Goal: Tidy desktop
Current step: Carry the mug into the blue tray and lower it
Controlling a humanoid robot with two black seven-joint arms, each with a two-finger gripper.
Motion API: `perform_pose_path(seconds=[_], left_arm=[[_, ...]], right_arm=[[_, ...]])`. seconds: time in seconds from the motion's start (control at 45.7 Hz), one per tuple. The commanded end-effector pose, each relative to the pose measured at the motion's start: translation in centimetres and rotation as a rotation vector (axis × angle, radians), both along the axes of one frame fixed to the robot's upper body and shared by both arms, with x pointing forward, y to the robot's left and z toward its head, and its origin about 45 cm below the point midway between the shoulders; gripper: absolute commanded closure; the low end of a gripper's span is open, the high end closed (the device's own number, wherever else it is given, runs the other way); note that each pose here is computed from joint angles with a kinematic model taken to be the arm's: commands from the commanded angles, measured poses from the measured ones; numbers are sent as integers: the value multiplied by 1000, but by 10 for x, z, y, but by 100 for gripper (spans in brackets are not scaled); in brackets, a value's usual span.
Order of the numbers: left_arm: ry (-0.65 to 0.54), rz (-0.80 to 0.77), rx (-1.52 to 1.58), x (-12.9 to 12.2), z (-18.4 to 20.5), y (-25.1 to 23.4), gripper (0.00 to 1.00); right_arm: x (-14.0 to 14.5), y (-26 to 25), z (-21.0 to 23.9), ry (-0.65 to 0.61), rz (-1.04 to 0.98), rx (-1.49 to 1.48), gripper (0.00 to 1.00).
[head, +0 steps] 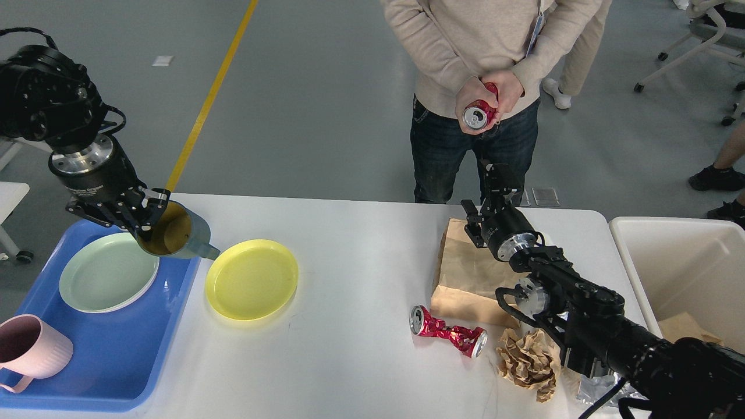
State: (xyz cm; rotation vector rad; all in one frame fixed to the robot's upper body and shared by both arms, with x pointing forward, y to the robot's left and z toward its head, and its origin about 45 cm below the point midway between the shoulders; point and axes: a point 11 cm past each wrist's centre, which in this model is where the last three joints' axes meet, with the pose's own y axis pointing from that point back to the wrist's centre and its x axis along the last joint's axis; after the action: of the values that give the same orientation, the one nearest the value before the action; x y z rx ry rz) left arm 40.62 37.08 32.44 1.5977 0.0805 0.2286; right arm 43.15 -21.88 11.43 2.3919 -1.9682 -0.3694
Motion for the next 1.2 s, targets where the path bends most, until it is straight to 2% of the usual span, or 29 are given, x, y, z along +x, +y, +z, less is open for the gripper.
perform_pose_path(seconds=[0.0, 0.438, 0.635, 0.722, 1.182], left_arm=[[7, 22, 10, -3, -5, 11, 100], [81, 275, 50, -59, -79, 130, 100], [167, 303, 8, -85, -123, 130, 100], [180, 300, -20, -87, -134, 122, 100], [218, 306, -38, -99, -151, 119, 100]], right_arm=[[0, 0, 0, 0, 1, 0, 0], [0, 0, 0, 0, -1, -1, 0], [0, 1, 0, 0, 2, 2, 0], [0, -1, -1, 2, -2, -2, 0], [0, 0, 0, 0, -1, -1, 0]])
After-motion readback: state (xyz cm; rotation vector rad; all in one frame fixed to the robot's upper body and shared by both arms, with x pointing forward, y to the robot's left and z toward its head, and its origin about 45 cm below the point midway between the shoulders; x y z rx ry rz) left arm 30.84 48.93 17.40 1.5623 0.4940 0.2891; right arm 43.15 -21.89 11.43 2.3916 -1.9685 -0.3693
